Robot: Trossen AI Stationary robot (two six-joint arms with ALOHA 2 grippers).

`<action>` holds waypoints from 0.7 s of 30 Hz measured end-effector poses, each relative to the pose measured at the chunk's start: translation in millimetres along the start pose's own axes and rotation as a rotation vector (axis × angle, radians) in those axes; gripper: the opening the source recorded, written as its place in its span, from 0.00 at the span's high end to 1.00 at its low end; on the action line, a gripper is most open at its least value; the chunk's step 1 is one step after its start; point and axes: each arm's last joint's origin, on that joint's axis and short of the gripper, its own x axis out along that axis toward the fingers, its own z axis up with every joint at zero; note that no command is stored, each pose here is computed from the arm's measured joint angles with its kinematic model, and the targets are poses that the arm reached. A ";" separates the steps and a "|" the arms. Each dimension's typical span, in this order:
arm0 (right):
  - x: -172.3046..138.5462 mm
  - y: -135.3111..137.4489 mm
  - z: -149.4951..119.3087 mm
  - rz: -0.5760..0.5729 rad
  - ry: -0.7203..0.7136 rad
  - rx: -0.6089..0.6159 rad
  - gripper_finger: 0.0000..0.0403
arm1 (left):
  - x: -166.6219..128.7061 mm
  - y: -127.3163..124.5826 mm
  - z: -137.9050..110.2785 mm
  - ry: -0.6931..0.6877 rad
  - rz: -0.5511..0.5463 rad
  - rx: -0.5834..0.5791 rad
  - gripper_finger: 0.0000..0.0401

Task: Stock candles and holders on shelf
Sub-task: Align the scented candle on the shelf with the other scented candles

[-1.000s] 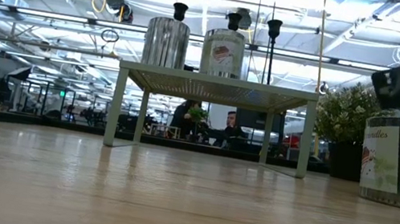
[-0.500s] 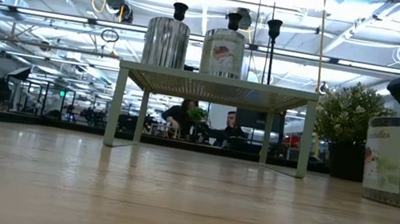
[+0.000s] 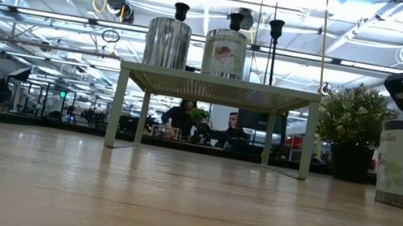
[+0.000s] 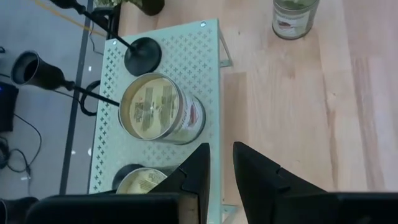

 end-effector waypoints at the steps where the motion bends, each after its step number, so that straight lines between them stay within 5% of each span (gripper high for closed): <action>1: 0.0 -0.2 0.4 -0.008 -0.005 -0.009 0.98 | -0.1 -0.4 0.0 0.000 -0.001 -0.006 0.81; 10: -6.6 -7.2 22.5 0.037 -0.185 0.122 0.99 | -0.9 -3.4 -0.6 0.005 -0.013 -0.018 0.81; 21: -83.5 -27.9 110.2 -0.232 -0.487 0.173 0.99 | -3.7 -12.7 -2.0 0.015 -0.030 -0.078 0.81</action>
